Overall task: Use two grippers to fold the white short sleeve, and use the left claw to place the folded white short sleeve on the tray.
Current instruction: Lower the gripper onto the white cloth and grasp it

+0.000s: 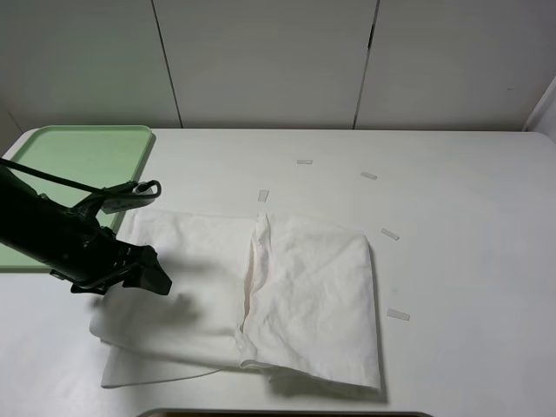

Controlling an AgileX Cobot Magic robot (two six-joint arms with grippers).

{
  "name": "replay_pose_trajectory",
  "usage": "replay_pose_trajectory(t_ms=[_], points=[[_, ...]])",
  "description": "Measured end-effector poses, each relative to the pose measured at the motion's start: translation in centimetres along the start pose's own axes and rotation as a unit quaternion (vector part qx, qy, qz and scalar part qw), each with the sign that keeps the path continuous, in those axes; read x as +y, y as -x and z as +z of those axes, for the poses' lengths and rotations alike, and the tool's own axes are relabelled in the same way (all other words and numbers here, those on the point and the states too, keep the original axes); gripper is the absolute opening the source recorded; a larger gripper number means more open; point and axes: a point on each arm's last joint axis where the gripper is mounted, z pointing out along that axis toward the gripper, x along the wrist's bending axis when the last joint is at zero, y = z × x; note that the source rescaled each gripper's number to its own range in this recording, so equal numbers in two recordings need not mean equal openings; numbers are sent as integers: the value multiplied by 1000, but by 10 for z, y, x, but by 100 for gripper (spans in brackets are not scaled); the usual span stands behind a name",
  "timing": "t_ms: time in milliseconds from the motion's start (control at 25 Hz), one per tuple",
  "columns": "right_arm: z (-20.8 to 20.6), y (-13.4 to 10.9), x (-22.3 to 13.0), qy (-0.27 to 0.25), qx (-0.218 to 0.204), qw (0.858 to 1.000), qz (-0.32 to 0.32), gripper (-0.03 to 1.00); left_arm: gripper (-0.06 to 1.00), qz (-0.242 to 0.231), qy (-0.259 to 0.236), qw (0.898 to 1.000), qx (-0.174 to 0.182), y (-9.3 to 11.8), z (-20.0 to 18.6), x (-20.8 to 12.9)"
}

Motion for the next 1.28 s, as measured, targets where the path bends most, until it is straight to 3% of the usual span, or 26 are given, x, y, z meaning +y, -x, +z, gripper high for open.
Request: replay_pose_trajectory(t_ms=[120,1000,1280], points=[[0,0,0,0,0,1000,0,100,73,12,3,1000,-5,7,1,3],[0,0,0,0,0,1000,0,100,72,11,-16,1000,-2,4,2,-11],[0,0,0,0,0,1000,1,100,64,14,-9,1000,4,8,4,-10]])
